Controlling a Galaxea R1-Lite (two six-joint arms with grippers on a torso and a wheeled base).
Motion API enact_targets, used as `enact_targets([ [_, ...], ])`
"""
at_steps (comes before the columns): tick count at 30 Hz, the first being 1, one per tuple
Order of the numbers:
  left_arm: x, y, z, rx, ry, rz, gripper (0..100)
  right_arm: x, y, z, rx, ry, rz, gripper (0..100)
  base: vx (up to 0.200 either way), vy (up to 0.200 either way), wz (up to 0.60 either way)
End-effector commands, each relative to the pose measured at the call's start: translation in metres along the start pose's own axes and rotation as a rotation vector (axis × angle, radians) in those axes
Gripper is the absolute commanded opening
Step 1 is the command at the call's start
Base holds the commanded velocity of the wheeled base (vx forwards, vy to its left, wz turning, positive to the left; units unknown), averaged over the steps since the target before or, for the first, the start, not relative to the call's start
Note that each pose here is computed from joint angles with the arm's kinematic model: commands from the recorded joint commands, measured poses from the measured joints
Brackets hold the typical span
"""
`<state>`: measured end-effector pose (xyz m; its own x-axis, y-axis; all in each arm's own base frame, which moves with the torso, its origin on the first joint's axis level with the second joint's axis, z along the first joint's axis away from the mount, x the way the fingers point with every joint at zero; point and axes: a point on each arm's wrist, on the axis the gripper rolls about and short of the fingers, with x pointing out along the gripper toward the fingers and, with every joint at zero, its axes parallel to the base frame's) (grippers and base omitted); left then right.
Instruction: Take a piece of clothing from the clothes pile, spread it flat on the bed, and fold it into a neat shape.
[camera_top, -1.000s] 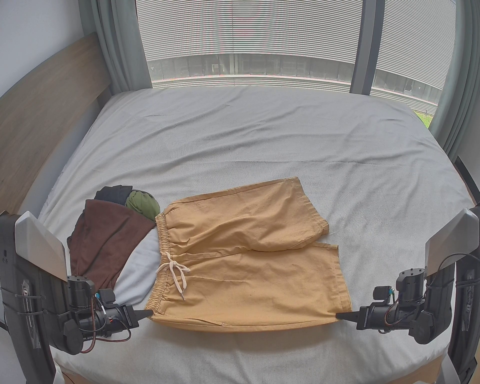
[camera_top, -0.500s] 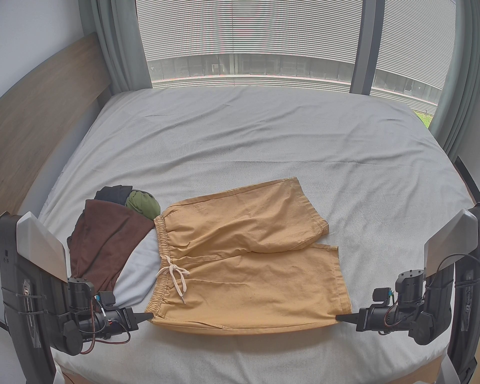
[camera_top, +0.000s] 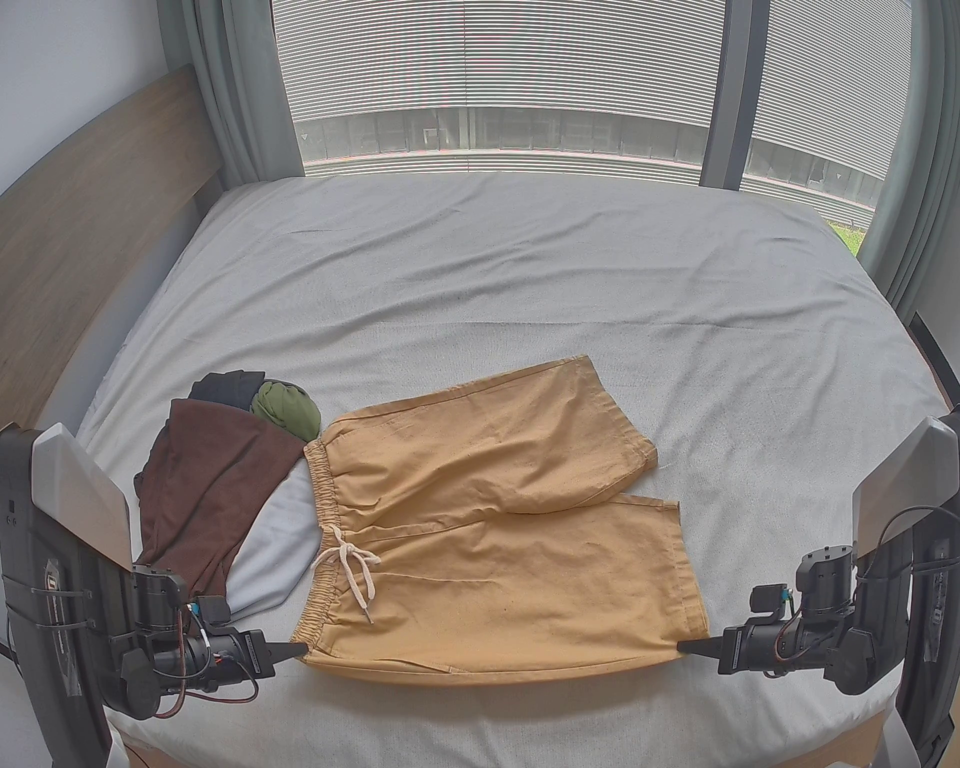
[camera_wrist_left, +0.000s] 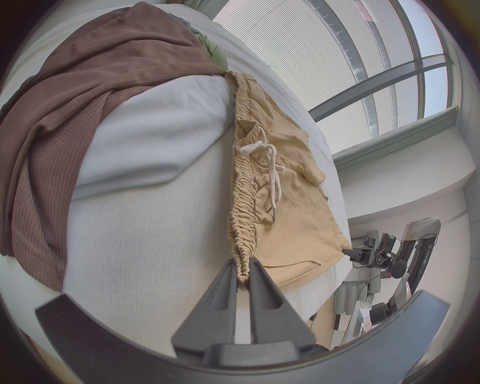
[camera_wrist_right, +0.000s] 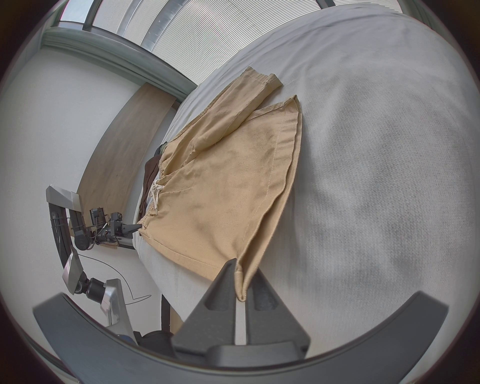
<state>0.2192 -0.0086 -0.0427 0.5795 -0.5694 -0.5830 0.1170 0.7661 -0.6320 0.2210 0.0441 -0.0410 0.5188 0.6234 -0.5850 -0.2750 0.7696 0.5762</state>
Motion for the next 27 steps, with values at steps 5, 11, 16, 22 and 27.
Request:
enact_targets([
  [5, -0.005, -0.001, -0.007, -0.005, 0.026, 0.009, 0, -0.006, 0.001, -0.006, 0.004, 0.023, -0.009, 0, 0.0, 0.0, 0.0],
  [11, -0.001, 0.001, -0.003, 0.034, 0.016, 0.001, 0, -0.006, 0.001, -0.005, 0.002, 0.016, -0.008, 0, 0.0, 0.0, 0.0],
  [16, 0.001, 0.001, 0.003, 0.05, -0.012, -0.007, 0, -0.004, 0.001, 0.004, -0.019, -0.021, 0.002, 0, 0.0, 0.0, 0.0],
  [22, 0.003, -0.007, 0.027, 0.056, -0.112, -0.049, 0, -0.007, 0.014, 0.036, -0.059, -0.162, 0.053, 0, 0.0, 0.0, 0.0],
  [27, -0.008, -0.03, 0.052, 0.015, -0.22, -0.125, 0, -0.011, 0.028, 0.064, -0.065, -0.278, 0.109, 0, 0.0, 0.0, 0.0],
])
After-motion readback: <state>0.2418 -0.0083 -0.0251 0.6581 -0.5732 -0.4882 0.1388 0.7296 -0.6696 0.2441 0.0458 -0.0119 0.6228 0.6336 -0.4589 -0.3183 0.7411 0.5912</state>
